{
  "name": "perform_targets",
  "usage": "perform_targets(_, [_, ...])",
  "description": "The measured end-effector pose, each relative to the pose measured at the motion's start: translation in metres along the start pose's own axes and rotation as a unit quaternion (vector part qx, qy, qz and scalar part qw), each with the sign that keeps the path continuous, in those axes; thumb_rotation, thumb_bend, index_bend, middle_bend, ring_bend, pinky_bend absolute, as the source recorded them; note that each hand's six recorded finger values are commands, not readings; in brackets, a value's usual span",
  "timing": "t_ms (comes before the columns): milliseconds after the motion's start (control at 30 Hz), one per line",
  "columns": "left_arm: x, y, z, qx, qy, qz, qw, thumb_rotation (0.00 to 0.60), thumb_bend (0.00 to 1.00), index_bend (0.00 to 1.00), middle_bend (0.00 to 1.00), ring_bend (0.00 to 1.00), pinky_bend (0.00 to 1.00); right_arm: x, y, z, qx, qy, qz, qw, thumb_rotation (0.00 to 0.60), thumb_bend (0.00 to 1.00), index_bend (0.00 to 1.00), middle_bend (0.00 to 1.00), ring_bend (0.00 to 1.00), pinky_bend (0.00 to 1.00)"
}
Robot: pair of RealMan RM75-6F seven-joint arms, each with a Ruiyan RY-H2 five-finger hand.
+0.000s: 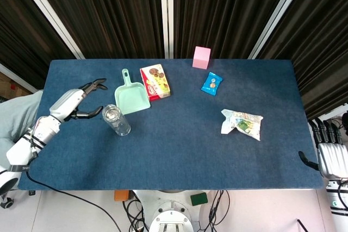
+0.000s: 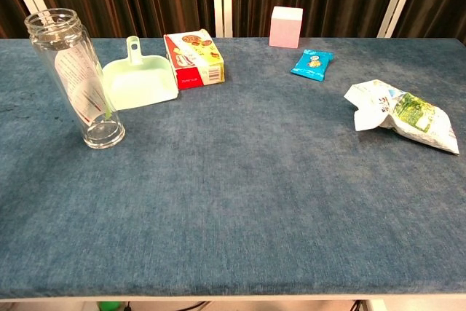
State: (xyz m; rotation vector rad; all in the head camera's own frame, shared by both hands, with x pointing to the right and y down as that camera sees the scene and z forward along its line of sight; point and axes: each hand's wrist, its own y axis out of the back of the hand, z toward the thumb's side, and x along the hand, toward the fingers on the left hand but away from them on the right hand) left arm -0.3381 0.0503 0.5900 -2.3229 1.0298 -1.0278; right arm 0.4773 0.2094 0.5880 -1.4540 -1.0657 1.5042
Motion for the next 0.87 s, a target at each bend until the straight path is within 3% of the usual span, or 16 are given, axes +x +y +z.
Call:
perform_targets(233, [-0.035,0.004,-0.006,0.087,0.001,0.070,0.9937,0.183,0.26,0.16,0.18,0.10,0.18,0.002,-0.001,-0.006,0.000,-0.010,-0.003,0.9999,0.600,0.23,0.00,0.00,0.00,0.00])
perform_targets(367, [-0.071,-0.011,-0.022,0.180,0.036,0.122,0.9754,0.196,0.23,0.15,0.16,0.07,0.15,0.003,-0.006,-0.011,0.003,-0.020,0.003,0.9998,0.600,0.23,0.00,0.00,0.00,0.00])
perform_targets(467, [-0.107,-0.037,-0.042,0.237,0.090,0.150,0.9555,0.131,0.10,0.14,0.13,0.05,0.14,0.005,-0.011,-0.015,0.013,-0.030,0.014,0.9994,0.600,0.22,0.00,0.00,0.00,0.00])
perform_targets(567, [-0.146,-0.068,-0.067,0.282,0.159,0.154,0.9336,0.003,0.04,0.11,0.08,0.01,0.13,0.007,-0.017,-0.018,0.022,-0.040,0.027,0.9986,0.600,0.25,0.00,0.00,0.00,0.00])
perform_targets(667, [-0.170,-0.087,-0.088,0.310,0.211,0.132,0.9177,0.000,0.03,0.08,0.06,0.00,0.12,0.009,-0.020,-0.021,0.028,-0.052,0.036,0.9976,0.600,0.27,0.00,0.00,0.00,0.00])
perform_targets(867, [-0.179,-0.093,-0.091,0.297,0.216,0.134,0.9203,0.000,0.03,0.06,0.04,0.00,0.12,0.011,-0.021,-0.021,0.028,-0.057,0.035,0.9974,0.600,0.26,0.00,0.00,0.00,0.00])
